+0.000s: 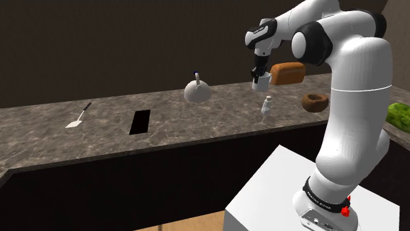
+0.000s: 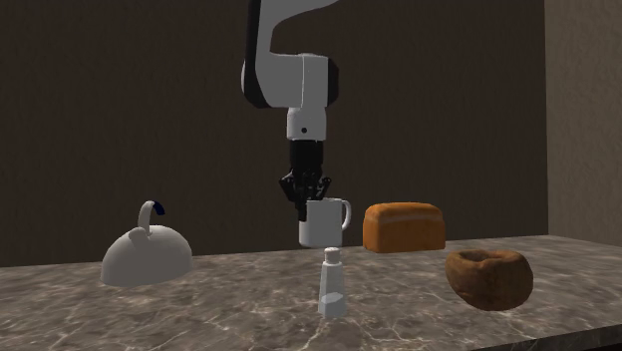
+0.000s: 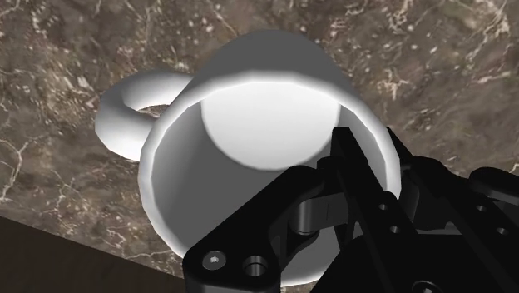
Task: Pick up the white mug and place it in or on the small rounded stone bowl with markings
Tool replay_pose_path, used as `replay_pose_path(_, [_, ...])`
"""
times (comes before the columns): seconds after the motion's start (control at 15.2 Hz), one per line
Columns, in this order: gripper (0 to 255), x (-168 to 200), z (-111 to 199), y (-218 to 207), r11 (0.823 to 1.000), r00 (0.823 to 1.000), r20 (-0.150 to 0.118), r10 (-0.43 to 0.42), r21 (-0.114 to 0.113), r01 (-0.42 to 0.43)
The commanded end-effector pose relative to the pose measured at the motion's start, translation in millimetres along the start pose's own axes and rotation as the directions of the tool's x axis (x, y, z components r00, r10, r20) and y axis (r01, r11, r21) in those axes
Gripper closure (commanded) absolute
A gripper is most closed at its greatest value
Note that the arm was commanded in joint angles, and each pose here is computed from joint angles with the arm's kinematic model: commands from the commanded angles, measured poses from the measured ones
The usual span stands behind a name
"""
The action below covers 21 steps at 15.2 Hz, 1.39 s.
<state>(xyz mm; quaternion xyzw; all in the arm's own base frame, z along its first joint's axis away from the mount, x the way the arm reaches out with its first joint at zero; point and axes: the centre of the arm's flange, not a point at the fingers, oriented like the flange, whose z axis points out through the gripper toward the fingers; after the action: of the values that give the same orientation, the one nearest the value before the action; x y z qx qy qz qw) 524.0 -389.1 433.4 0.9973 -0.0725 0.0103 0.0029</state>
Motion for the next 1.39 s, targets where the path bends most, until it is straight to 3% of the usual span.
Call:
replay_pose_path(0.0, [255,0.1,-10.3,0.3,1.0,1.0,0.0,0.0,0.0,0.0])
replay_pose_path(0.99, [255,1.7,-86.6,0.5,1.0,1.0,0.0,0.0,0.0,0.0])
replay_pose_path(1.32, [255,-55.4,-92.2,33.1,1.0,1.0,0.0,0.0,0.0,0.0])
